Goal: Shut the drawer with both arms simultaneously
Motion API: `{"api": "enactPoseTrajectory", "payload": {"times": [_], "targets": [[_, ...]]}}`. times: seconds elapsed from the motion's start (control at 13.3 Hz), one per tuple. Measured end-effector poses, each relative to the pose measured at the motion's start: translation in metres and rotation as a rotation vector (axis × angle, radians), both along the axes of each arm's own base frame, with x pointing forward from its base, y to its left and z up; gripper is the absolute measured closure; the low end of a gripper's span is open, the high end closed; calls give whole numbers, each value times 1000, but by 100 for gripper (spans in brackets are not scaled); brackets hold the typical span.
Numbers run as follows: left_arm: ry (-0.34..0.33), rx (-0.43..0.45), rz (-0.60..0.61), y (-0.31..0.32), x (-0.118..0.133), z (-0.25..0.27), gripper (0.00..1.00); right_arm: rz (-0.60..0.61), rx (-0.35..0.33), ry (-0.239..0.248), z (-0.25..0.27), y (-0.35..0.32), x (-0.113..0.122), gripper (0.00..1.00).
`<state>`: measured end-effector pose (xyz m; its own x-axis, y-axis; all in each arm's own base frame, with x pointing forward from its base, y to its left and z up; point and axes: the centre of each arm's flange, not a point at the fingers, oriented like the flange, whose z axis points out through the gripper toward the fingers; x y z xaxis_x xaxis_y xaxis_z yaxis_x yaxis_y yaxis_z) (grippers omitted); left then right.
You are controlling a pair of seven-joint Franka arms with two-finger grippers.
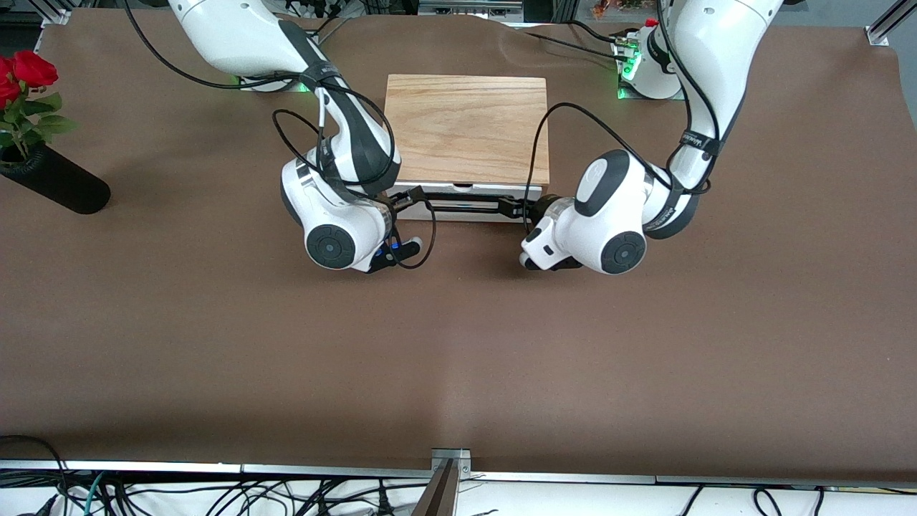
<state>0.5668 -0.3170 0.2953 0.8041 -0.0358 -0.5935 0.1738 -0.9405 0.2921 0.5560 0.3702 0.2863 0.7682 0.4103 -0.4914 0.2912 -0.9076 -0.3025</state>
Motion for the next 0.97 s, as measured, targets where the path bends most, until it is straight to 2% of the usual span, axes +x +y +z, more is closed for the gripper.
{"api": "enactPoseTrajectory", "payload": {"times": [0.22,0.38,0.53,0.67,0.82,0.97], "targets": [[-15,-18,82,67,38,35,0,-9,14,4,10,-3,6,0],[-89,6,79,109,55,64,0,-22,31,-23,23,-5,16,0],[-185,45,43,133,59,101,0,-53,61,-94,41,-11,35,0],[-271,64,26,164,62,137,0,-103,86,-195,63,-30,64,0],[-369,62,-56,217,68,161,0,-128,69,-299,86,-55,90,0],[-447,69,-118,267,69,186,0,-157,39,-382,111,-82,111,0]]}}
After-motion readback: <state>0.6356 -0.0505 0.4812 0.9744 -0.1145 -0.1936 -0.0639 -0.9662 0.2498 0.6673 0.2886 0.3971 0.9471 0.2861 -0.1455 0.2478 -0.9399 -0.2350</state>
